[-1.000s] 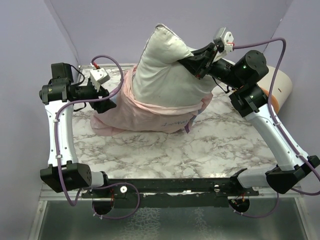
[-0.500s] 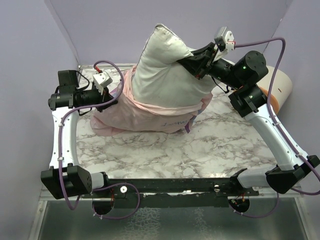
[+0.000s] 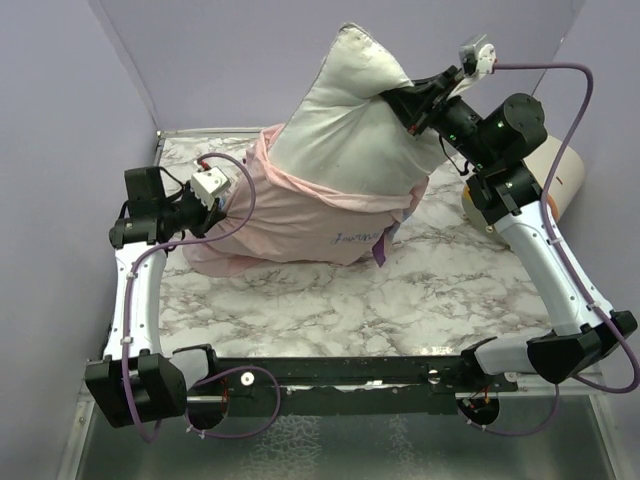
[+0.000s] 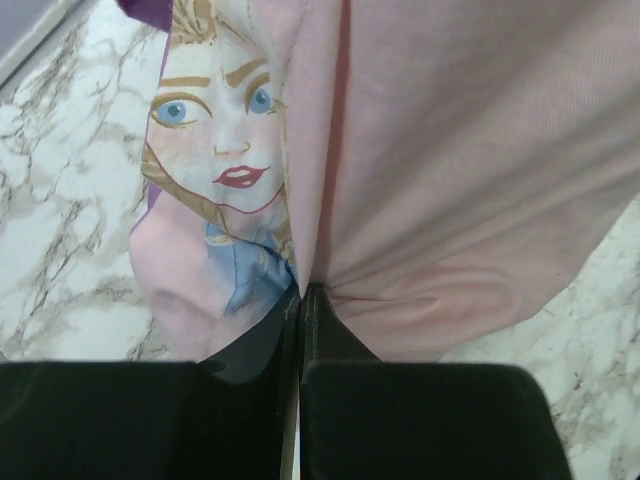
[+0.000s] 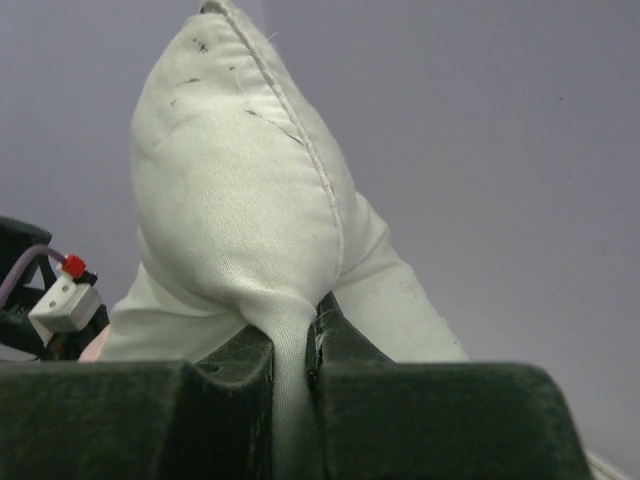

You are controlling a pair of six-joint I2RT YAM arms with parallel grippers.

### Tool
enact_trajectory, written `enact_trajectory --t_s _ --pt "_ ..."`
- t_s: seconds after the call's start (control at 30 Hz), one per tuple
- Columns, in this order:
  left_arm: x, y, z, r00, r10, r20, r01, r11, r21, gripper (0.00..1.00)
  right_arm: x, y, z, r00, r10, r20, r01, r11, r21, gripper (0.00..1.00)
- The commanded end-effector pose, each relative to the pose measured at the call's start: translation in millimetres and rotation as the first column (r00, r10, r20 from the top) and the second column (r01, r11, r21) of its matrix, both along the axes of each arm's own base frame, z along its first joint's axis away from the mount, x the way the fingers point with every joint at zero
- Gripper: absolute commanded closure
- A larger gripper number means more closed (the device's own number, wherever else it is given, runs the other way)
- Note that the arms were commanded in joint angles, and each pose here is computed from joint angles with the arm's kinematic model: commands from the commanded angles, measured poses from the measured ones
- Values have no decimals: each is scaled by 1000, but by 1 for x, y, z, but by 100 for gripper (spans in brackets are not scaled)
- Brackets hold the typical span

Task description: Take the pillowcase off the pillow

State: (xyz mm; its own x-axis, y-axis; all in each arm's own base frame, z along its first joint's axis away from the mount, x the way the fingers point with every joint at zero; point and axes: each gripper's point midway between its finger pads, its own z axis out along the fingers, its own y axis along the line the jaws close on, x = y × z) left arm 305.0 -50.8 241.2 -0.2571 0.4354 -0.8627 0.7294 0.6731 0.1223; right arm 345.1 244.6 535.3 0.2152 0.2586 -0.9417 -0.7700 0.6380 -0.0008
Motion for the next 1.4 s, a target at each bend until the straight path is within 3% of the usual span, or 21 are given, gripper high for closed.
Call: enact_trajectory --t_s 0.0,0.3,0.37,0.47,0.5,0.57,0.6,0.67,0.83,0.93,1.0,1.13,1.23,1.37 --pt "15 53 -42 982 188 14 -186 956 225 100 -2 -65 77 973 -200 117 165 951 260 99" --pt "13 98 -88 951 308 10 -290 884 367 100 6 -111 72 933 -356 60 313 882 353 99" --pt "5 99 -94 955 296 -12 -271 888 372 100 7 -117 71 922 -382 57 338 870 358 99" --pt "-8 82 -85 976 216 -36 -193 927 322 100 1 -100 70 946 -302 116 252 913 321 99" --pt "-11 69 -69 985 168 -30 -154 949 276 93 -2 -90 71 959 -251 134 203 933 298 99" --pt "-18 39 -20 998 61 17 -63 985 158 54 -1 -72 69 979 -152 136 113 960 256 99" --pt "-20 25 10 998 29 56 -34 995 88 41 -1 -63 69 987 -98 131 63 968 244 99" --pt "-20 2 79 987 22 157 -15 999 -48 27 1 -50 69 994 -21 106 -5 970 243 99" --pt "-32 -35 208 954 -3 298 85 961 -264 20 -6 -11 62 988 111 109 -130 974 184 99" --pt "-41 -50 241 956 -40 289 154 911 -382 19 -21 25 54 972 202 118 -215 970 111 99" --pt "-42 -56 254 953 -59 297 190 880 -435 12 -31 53 45 957 268 111 -276 959 65 99" --pt "-40 -63 270 947 -77 311 231 836 -498 11 -51 105 25 923 375 82 -376 926 -5 99" --pt "-36 -65 271 948 -78 310 232 834 -500 2 -61 136 12 901 430 55 -429 903 -29 99" --pt "-33 -64 265 951 -80 299 227 836 -499 1 -75 163 4 865 500 39 -497 866 -53 99"
